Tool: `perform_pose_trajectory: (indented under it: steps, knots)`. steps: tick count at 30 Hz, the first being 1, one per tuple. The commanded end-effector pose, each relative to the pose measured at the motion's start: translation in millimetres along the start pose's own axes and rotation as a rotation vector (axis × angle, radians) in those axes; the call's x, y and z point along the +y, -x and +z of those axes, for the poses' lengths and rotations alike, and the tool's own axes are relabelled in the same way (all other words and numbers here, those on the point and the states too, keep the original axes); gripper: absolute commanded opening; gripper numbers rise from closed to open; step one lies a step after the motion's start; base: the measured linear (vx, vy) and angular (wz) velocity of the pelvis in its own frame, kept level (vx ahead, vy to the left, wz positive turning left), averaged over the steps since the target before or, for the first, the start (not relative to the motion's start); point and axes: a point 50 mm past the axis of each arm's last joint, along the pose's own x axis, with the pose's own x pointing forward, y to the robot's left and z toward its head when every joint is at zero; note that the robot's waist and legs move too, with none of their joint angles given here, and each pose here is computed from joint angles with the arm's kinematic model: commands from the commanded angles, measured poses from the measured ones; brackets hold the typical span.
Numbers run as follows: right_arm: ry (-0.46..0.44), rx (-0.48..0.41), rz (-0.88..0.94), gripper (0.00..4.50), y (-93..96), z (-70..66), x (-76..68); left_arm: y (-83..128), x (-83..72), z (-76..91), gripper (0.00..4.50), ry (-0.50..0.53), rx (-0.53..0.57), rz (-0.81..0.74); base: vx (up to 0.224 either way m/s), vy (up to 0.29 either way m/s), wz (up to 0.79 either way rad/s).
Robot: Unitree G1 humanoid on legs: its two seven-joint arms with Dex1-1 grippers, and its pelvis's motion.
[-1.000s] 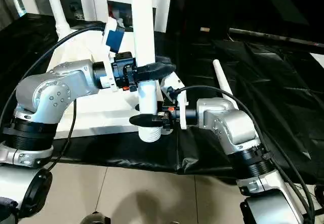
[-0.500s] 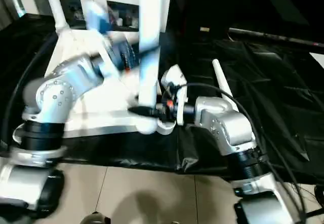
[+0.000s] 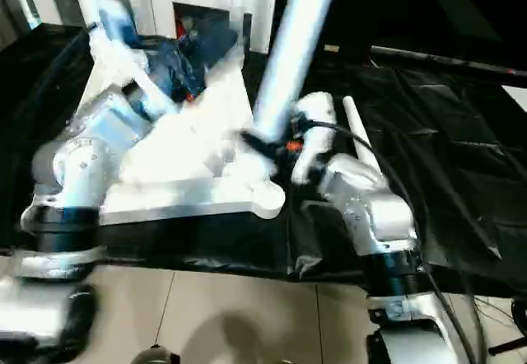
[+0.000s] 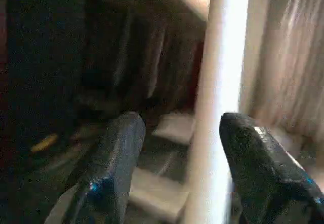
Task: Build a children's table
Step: Pick table leg, then insert table leg to table base
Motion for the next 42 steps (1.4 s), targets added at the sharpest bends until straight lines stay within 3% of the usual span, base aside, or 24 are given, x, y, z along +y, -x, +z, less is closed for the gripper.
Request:
perform_pose_trajectory:
  steps: [1, 2, 3, 8, 9, 12, 17, 23, 42]
  knots:
    - [0.041, 0.033, -0.067, 1.92, 9.5, -6.8, -9.6, 2.7, -11.3, -39.6, 2.87, -0.127, 0.241, -0.111, 0.0, 0.0, 0.0]
    - [0.041, 0.033, -0.067, 1.92, 9.5, -6.8, -9.6, 2.7, -11.3, -39.6, 2.87, -0.127, 0.241, -0.111, 0.0, 0.0, 0.0]
    - [0.039, 0.066, -0.099, 1.92, 15.9, -14.0, -13.5, 14.4, -21.5, -64.2, 2.87, -0.162, 0.374, -0.241, 0.0, 0.0, 0.0]
    - [0.027, 0.087, -0.125, 1.92, 22.0, -19.3, -16.5, 23.0, -29.5, -81.3, 2.87, -0.123, 0.461, -0.361, 0.0, 0.0, 0.0]
    - [0.019, 0.086, -0.113, 1.92, 22.3, -19.7, -14.3, 25.4, -28.8, -87.0, 2.69, -0.091, 0.49, -0.385, 0.0, 0.0, 0.0]
    - [0.019, 0.085, -0.095, 1.92, 21.5, -19.3, -12.0, 26.3, -24.6, -91.1, 2.52, -0.097, 0.521, -0.385, 0.0, 0.0, 0.0]
    - [0.032, 0.092, -0.053, 1.92, 20.6, -21.2, -6.9, 28.0, -7.2, -99.3, 2.1, -0.192, 0.608, -0.321, 0.0, 0.0, 0.0]
    - [0.04, 0.097, -0.036, 1.92, 20.4, -20.9, -5.3, 27.5, 1.4, -103.2, 1.62, -0.172, 0.647, -0.291, 0.0, 0.0, 0.0]
    - [0.043, 0.093, 0.003, 1.92, 15.3, -18.6, -2.3, 34.7, 10.3, -115.9, 0.04, -0.182, 0.746, -0.293, 0.0, 0.0, 0.0]
